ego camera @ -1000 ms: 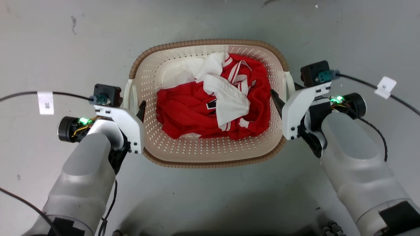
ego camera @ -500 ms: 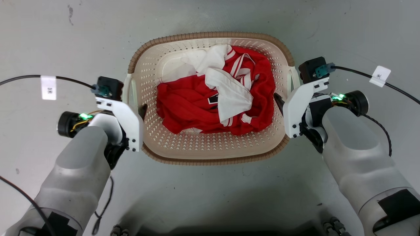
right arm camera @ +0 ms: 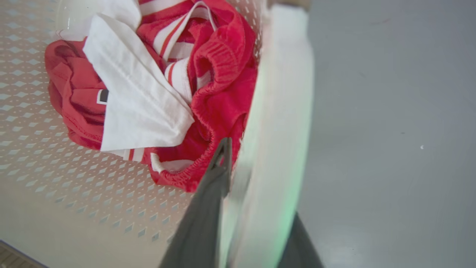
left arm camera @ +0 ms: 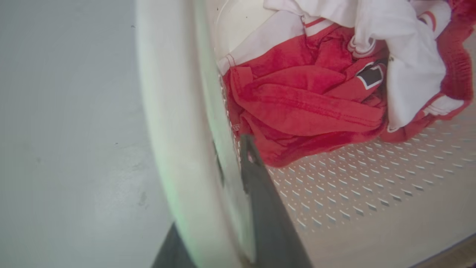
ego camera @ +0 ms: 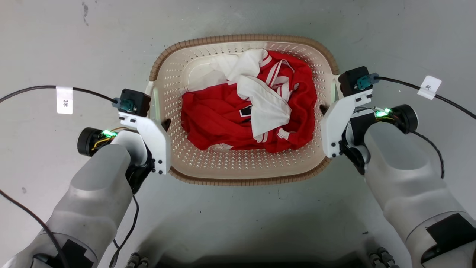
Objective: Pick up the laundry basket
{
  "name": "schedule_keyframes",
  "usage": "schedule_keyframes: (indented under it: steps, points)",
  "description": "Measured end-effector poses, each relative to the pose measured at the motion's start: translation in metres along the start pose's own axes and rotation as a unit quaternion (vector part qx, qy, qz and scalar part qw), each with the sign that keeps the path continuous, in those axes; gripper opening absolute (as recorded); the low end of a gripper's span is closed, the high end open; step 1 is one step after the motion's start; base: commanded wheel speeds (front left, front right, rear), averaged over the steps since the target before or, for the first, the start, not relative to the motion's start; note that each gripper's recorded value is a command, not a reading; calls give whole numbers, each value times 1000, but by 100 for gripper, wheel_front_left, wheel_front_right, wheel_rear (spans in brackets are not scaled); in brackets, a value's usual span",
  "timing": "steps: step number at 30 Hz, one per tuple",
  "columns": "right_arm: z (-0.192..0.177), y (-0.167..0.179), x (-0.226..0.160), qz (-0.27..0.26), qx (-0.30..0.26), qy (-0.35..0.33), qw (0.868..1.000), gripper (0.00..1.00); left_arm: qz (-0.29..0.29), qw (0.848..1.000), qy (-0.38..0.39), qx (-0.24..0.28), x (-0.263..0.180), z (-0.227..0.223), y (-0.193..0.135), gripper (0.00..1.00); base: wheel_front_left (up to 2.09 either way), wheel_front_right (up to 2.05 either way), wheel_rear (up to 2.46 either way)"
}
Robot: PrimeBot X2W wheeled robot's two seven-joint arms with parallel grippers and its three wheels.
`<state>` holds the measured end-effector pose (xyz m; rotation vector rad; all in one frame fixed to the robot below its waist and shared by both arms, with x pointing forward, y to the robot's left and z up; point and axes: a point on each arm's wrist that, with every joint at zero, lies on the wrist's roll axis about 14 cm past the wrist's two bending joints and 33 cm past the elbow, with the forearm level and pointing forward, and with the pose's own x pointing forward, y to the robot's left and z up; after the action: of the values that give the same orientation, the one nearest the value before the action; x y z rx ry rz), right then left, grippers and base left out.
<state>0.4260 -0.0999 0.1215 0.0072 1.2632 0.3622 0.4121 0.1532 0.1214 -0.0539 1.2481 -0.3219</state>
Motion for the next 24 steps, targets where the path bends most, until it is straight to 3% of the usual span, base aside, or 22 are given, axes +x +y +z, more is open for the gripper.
schedule_keyframes:
  steps: [13,24]
  points:
    - [6,2,-9,-2,-4,1,1000,0,-9,1000,-1,-6,-10,3,-5,0,0,0,0]
    - [-5,8,-59,-11,-1,82,997,0,-41,999,27,6,-55,4,-28,0,0,0,0]
